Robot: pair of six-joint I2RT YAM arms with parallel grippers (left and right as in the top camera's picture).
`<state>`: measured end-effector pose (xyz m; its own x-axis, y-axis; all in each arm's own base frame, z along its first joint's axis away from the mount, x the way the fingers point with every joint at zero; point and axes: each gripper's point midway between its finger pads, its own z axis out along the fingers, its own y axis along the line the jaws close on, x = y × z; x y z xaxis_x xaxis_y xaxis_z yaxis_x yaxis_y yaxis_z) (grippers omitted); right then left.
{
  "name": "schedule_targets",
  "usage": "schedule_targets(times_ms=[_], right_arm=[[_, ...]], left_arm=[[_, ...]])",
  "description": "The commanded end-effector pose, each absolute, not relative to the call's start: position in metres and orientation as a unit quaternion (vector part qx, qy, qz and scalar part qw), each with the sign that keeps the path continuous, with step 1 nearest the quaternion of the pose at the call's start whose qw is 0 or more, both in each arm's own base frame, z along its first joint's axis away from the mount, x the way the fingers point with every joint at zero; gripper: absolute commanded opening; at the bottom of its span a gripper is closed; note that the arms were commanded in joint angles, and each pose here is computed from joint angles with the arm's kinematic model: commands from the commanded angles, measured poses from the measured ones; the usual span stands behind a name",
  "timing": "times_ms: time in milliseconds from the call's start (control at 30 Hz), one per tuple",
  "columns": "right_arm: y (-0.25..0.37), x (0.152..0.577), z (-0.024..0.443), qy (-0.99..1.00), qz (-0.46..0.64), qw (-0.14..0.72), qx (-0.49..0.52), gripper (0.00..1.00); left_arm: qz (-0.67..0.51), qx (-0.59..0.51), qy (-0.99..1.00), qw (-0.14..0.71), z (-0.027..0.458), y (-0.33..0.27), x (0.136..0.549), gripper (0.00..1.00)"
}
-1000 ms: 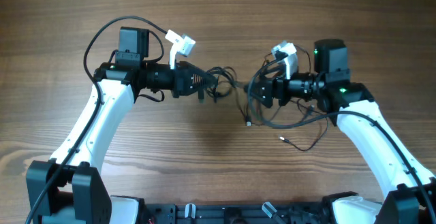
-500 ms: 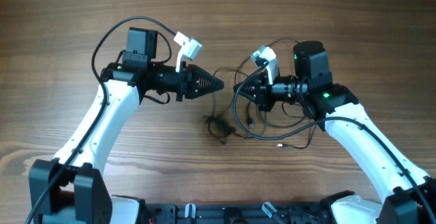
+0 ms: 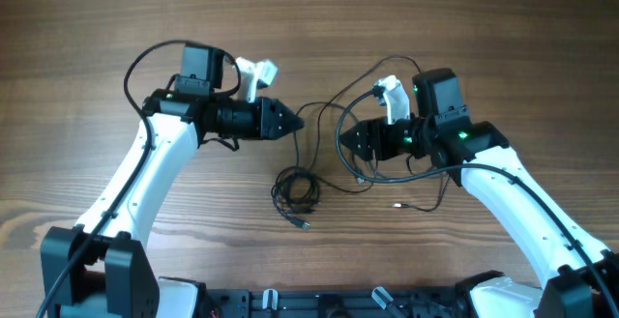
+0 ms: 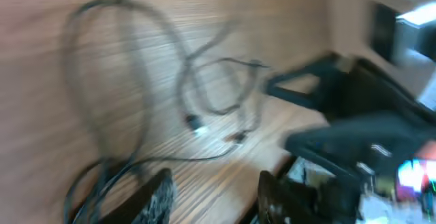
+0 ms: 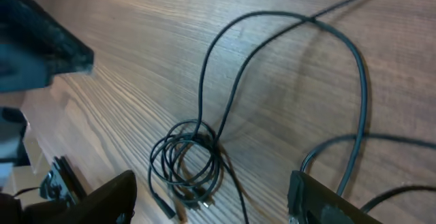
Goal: Untangle cables
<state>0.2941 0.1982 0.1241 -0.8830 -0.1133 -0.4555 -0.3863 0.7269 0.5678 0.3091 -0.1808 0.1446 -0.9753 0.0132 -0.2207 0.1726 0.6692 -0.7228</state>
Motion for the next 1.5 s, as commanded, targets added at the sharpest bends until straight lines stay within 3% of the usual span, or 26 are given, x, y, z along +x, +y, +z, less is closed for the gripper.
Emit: schedule_targets(times_ms=[0, 100, 133, 300, 600, 867, 900, 967, 1033, 1200, 1467], right_arm=[[0.2, 0.286, 0.116, 0.914, 0.345, 0.175, -0.123, 0.75], [0.199, 0.282, 0.113, 0.916, 0.344, 0.167, -0.121, 0.75], [0.2, 0.282, 0.113, 0.916, 0.344, 0.166, -0.122, 0.75], [0.2, 0.282, 0.113, 0.917, 0.344, 0.164, -0.118, 0.75], [0.2, 0.282, 0.113, 0.917, 0.345, 0.164, -0.118, 0.75], [0.2, 0.282, 0.113, 0.917, 0.345, 0.164, -0.118, 0.74], [0.2, 0.282, 0.113, 0.917, 0.345, 0.164, -0.118, 0.75], [0.201, 0.281, 0.113, 0.916, 0.348, 0.162, -0.119, 0.74], [0.204, 0.278, 0.115, 0.911, 0.359, 0.158, -0.123, 0.71], [0.208, 0.275, 0.119, 0.906, 0.375, 0.152, -0.128, 0.68], [0.226, 0.258, 0.134, 0.868, 0.429, 0.149, -0.201, 0.68]], left_arm=[[-0.263, -0.122, 0.956, 0.046, 0.112, -0.136, 0.301, 0.29], [-0.244, -0.156, 0.957, -0.008, 0.106, -0.131, 0.277, 0.46], [-0.239, -0.157, 0.958, -0.022, 0.104, -0.131, 0.27, 0.47], [-0.21, -0.186, 0.957, -0.073, 0.077, -0.131, 0.239, 0.39], [-0.187, -0.284, 0.936, -0.095, 0.002, -0.13, 0.2, 0.42], [-0.211, -0.272, 0.937, -0.066, -0.012, -0.153, 0.201, 0.43], [-0.213, -0.263, 0.939, -0.056, -0.012, -0.156, 0.203, 0.37], [-0.203, -0.254, 0.945, -0.034, -0.014, -0.156, 0.209, 0.04], [-0.185, -0.247, 0.951, -0.017, -0.016, -0.15, 0.212, 0.04], [-0.202, -0.173, 0.963, 0.035, 0.01, -0.148, 0.236, 0.04], [-0.267, -0.006, 0.932, 0.243, 0.129, -0.163, 0.286, 0.04]])
